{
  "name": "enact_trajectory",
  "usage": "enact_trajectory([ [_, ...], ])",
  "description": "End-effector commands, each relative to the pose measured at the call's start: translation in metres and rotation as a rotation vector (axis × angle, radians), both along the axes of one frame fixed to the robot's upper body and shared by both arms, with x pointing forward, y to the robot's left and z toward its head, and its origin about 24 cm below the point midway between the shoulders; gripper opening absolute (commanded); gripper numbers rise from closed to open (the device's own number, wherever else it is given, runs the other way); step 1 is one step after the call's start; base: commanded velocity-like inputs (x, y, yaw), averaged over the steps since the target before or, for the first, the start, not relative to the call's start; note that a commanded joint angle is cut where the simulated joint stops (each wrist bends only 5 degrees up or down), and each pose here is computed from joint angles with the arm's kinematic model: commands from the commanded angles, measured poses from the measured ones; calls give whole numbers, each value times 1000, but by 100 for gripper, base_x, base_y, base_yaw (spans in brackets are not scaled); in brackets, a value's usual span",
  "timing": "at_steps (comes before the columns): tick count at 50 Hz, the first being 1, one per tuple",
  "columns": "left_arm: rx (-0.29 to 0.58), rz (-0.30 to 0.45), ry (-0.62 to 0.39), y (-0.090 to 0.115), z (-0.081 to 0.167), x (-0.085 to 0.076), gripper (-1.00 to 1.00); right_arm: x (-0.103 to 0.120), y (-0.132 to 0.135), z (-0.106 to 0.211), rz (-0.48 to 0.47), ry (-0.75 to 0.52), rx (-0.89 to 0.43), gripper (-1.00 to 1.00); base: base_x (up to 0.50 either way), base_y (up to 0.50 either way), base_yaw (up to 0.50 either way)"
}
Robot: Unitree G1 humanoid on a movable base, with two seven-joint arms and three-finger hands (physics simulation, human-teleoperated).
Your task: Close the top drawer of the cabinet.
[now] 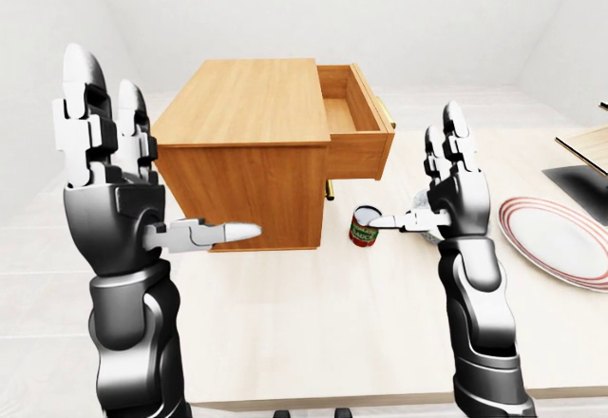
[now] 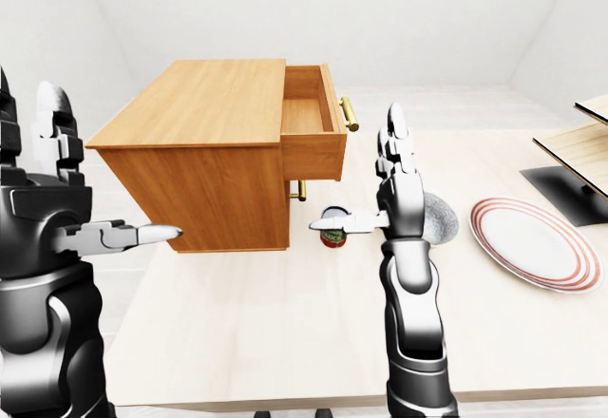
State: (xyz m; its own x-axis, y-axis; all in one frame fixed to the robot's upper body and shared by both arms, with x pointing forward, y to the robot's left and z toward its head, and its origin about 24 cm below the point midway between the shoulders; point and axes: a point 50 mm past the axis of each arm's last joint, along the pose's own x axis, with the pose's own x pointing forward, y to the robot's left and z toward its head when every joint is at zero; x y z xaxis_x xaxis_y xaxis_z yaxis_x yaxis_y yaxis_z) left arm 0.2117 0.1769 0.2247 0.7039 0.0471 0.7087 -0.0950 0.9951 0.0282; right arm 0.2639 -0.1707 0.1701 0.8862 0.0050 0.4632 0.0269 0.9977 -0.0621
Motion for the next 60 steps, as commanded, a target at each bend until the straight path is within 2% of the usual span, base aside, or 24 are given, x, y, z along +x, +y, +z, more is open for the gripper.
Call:
enact_trajectory([
  [1,3,-7,-69,-2,12,-8,100,15,-3,-16,-15,88,-24,100,0,0,0],
  [9,5,-12,-54,-4,9,-7,100,21,-5,-10,-24,73,-29,100,0,0,0],
  [17,10,-10,7,-3,-2,-1,100,27,-6,-6,-27,66,-22,100,0,0,0],
  [34,8,-10,14,-3,-3,0,100,24,-6,-2,-28,48,-27,100,0,0,0],
  [40,2,18,12,1,-2,2,100,36,-5,-9,-33,92,-19,100,0,0,0],
  [43,-11,-9,-15,-1,2,-3,100,42,-2,-15,-8,126,-22,100,0,0,0],
  [46,13,-12,0,-4,0,-2,100,47,0,-23,-4,163,-10,100,0,0,0],
  [60,15,-1,4,-3,-1,-2,100,55,1,-36,5,230,-12,100,0,0,0],
])
